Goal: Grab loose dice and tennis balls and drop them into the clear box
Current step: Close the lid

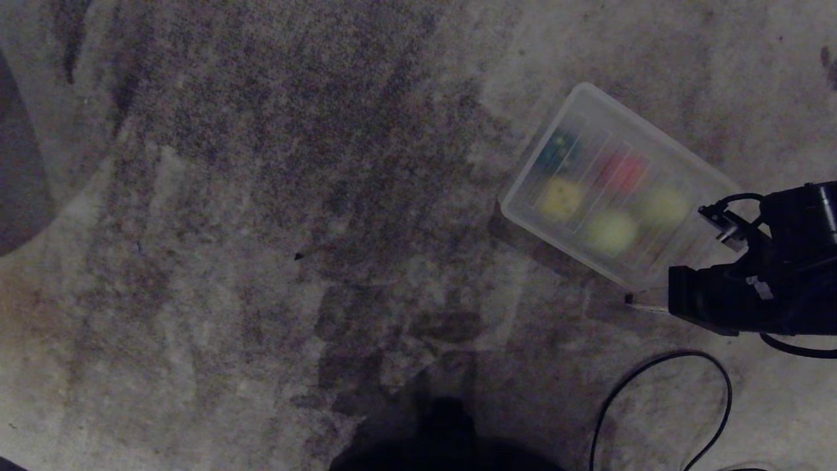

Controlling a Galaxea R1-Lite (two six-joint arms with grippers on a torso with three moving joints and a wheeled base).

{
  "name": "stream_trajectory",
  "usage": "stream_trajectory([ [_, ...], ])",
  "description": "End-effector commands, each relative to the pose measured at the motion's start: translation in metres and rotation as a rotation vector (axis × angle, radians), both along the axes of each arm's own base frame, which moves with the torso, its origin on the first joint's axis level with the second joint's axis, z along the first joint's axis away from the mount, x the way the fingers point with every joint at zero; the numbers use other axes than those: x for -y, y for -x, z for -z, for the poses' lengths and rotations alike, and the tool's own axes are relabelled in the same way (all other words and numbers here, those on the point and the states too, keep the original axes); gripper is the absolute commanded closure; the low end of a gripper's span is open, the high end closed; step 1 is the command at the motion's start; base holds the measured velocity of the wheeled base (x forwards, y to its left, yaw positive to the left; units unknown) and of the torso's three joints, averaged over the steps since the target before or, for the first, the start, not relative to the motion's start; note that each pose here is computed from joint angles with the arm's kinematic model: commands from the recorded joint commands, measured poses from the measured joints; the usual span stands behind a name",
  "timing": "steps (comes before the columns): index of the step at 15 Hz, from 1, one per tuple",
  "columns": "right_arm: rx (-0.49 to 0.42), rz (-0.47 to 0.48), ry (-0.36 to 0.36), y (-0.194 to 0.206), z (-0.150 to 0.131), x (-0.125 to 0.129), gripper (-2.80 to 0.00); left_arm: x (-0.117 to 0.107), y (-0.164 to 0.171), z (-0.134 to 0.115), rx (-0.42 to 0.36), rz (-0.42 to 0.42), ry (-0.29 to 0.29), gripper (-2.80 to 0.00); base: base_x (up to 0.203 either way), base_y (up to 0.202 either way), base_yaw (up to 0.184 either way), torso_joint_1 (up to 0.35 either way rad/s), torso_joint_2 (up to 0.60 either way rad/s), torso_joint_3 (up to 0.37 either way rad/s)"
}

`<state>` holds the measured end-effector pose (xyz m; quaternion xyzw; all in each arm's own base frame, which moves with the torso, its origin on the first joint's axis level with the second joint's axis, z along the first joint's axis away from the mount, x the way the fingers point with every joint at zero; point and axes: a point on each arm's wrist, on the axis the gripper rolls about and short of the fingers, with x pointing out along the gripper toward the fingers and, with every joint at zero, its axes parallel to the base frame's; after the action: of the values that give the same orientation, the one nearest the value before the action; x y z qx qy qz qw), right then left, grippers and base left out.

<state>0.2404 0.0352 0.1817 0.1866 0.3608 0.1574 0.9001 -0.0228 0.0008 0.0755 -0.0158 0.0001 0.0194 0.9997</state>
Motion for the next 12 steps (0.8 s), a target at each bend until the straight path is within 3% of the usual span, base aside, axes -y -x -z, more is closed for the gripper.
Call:
stream_trajectory([
  [1,-0.007,-0.008,-0.001,0.003,0.001,-0.001,0.00,0.000,0.000,0.000,-0.002,-0.001,0.001,0.00,0.000,0.000,0.000,0.000,0.00,0.000],
  [7,0.057,-0.034,-0.013,0.047,-0.012,0.000,0.00,0.000,0.000,0.000,-0.002,-0.001,0.001,0.00,0.000,0.000,0.000,0.000,0.00,0.000],
  [12,0.234,-0.061,0.028,0.139,-0.025,0.014,0.00,0.000,0.000,0.000,-0.002,-0.001,0.001,0.00,0.000,0.000,0.000,0.000,0.00,0.000],
])
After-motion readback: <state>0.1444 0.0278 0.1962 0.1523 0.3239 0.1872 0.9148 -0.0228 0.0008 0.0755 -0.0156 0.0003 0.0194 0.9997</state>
